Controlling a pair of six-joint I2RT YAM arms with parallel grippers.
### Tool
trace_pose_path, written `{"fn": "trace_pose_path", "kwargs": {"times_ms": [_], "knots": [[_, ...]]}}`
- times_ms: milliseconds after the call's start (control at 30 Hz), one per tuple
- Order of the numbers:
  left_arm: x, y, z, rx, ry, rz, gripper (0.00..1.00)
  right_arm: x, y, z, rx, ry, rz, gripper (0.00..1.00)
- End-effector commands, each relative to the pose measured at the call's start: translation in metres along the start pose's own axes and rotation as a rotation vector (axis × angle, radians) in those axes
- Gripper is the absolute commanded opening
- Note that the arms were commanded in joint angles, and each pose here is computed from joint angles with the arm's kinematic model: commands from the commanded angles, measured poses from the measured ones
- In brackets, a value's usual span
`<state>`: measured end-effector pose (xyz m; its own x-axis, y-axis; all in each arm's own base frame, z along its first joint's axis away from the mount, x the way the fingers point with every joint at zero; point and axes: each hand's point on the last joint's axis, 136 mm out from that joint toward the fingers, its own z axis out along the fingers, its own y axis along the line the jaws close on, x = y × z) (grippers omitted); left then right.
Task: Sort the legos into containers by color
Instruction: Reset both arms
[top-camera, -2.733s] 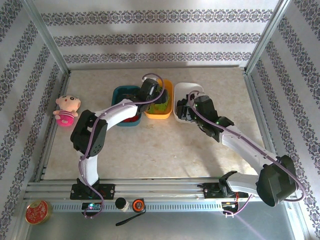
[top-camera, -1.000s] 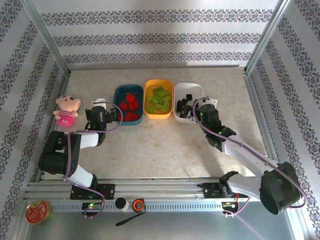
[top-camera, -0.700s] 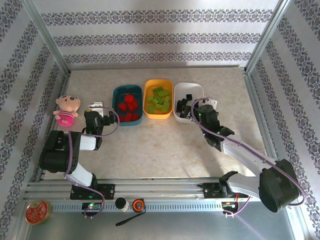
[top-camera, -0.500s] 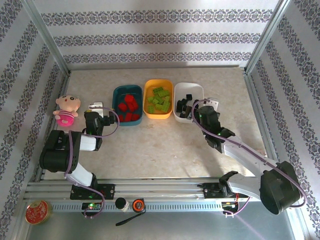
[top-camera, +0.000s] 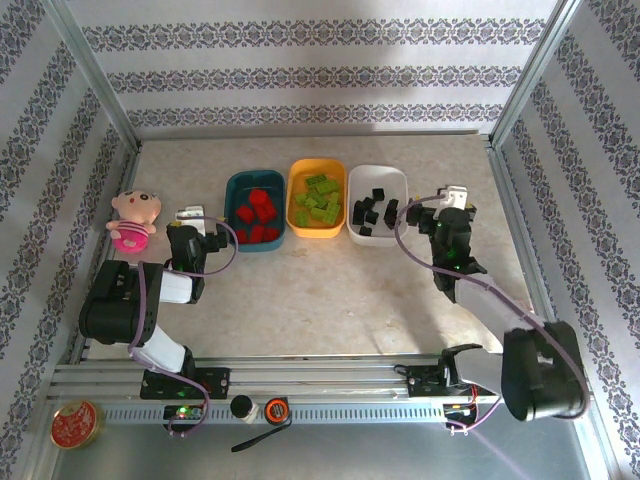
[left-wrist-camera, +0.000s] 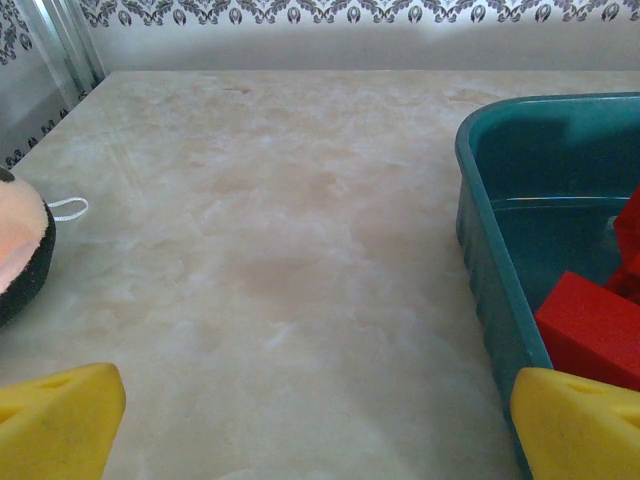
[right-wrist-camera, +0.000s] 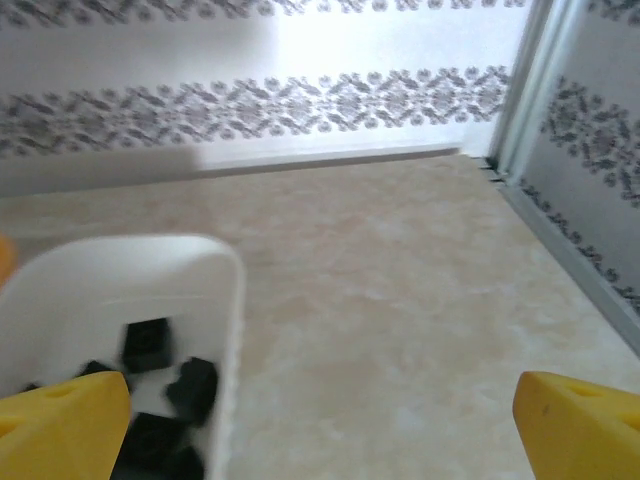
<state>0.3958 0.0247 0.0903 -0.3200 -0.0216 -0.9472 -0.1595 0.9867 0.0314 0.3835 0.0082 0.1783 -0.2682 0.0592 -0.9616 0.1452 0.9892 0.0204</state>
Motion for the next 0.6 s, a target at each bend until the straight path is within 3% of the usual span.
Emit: {"fn": "trace_pose_path", "kwargs": {"times_ms": [0,133,267,567], "knots": [[0.0,-0.004,0.002,0.019,-0.003,0.012,0.99,0.007,0.007,0.02,-0.057,0.007,-0.06,0.98],[0.0,-0.005,0.002,0.023,0.0,0.015,0.99,0.006,0.007,0.024,-0.061,-0.005,-0.114,0.98],[0.0,-0.005,0.002,0.025,0.0,0.015,0.99,0.039,-0.007,0.022,0.004,0.125,-0.11,0.98],[0.0,-0.005,0.002,0.025,-0.001,0.016,0.99,0.063,-0.003,0.027,-0.094,0.005,-0.069,0.98]]}}
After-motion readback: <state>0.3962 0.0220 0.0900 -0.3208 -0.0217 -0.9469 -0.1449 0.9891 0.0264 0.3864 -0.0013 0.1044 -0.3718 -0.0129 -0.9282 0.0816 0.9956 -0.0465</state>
